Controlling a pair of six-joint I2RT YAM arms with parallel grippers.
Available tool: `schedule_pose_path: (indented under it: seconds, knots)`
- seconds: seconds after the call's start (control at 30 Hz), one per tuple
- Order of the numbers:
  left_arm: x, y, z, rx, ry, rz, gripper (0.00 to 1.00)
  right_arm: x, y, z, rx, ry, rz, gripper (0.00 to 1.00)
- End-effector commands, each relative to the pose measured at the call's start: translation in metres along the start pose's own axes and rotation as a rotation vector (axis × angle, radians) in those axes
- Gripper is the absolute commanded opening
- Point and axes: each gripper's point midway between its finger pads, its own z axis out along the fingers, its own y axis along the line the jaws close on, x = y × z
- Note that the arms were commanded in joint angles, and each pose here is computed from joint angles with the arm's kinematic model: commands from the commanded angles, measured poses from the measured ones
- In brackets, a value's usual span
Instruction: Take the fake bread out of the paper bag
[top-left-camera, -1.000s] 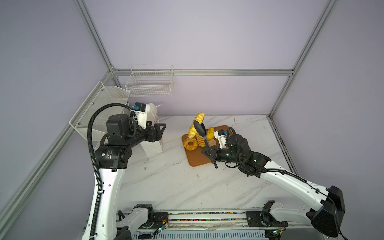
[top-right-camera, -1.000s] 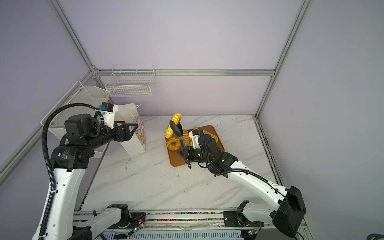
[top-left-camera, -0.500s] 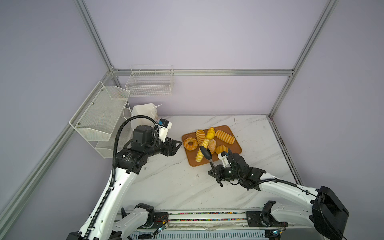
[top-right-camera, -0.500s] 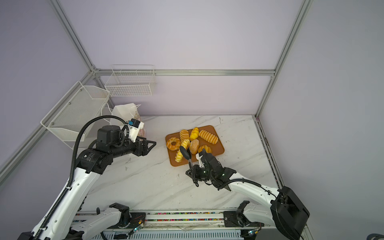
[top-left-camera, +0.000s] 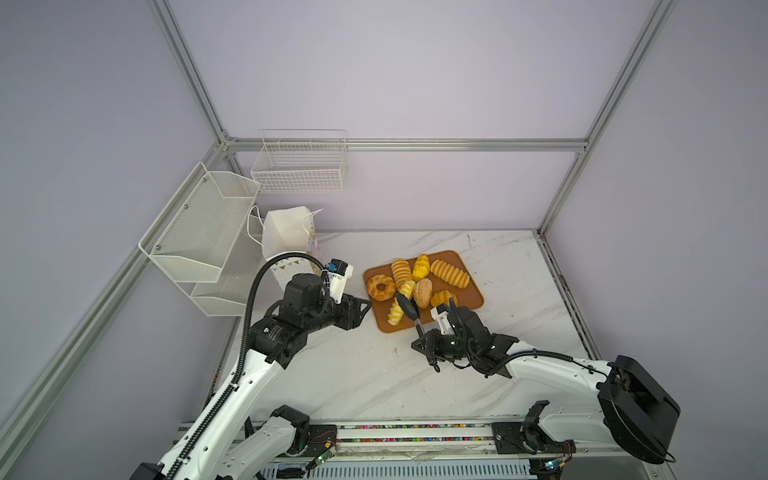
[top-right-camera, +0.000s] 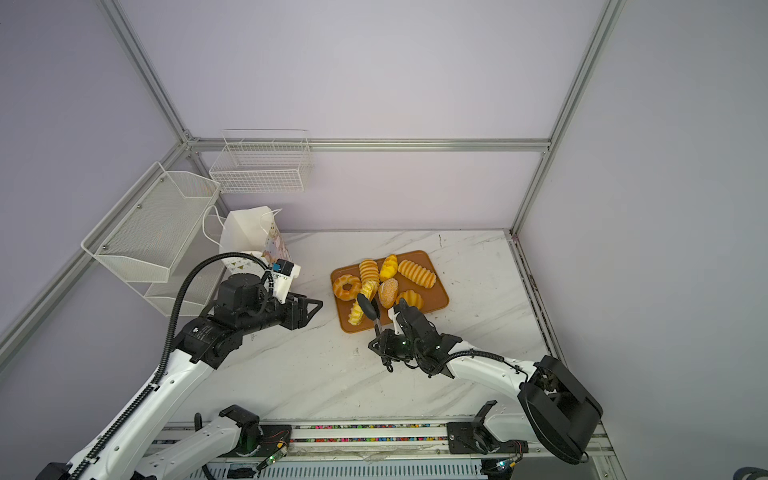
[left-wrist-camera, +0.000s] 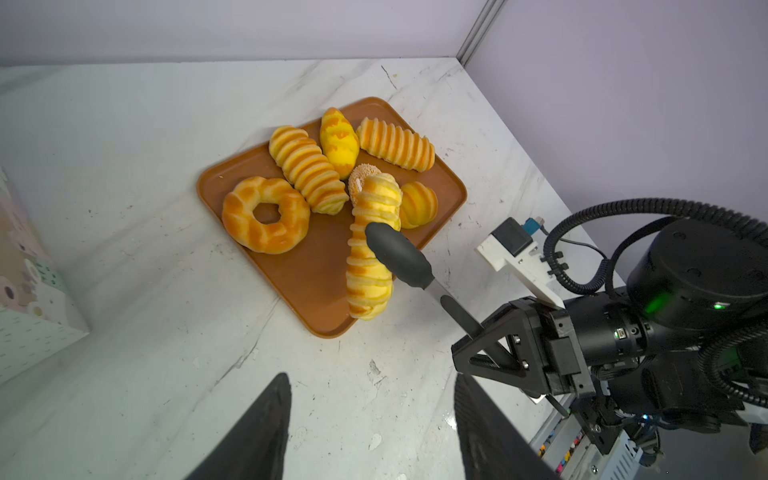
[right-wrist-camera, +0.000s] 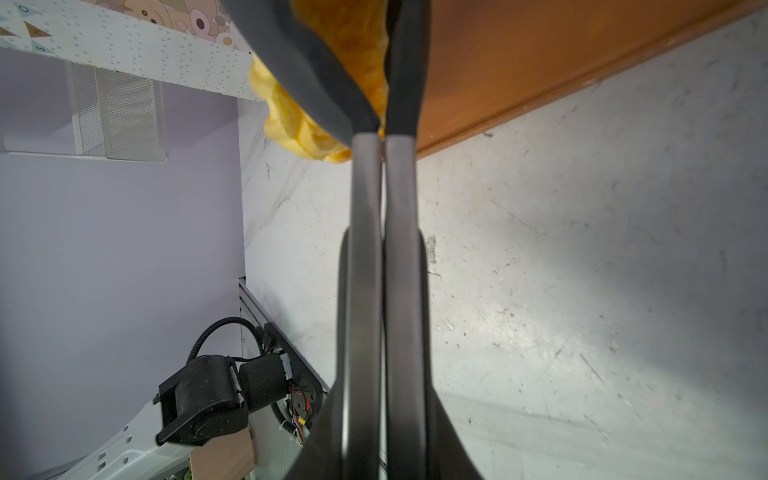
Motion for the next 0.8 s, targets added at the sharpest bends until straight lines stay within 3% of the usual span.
schedule_pose_path:
  seconds: [0.0, 0.37, 0.77]
  knots:
    - [-0.007, -0.002, 0.008, 0.003, -0.054, -0.028, 0.61, -0.013, 0.019, -0.004, -0.072, -0.051, -0.019, 0.00]
    - [0.000, 0.002, 0.017, -0.020, -0.045, -0.034, 0.61, -0.020, 0.023, -0.002, -0.107, -0.090, 0.032, 0.00]
    - [0.011, 0.007, 0.017, -0.036, -0.038, -0.026, 0.62, -0.029, 0.026, 0.034, -0.179, -0.085, 0.119, 0.00]
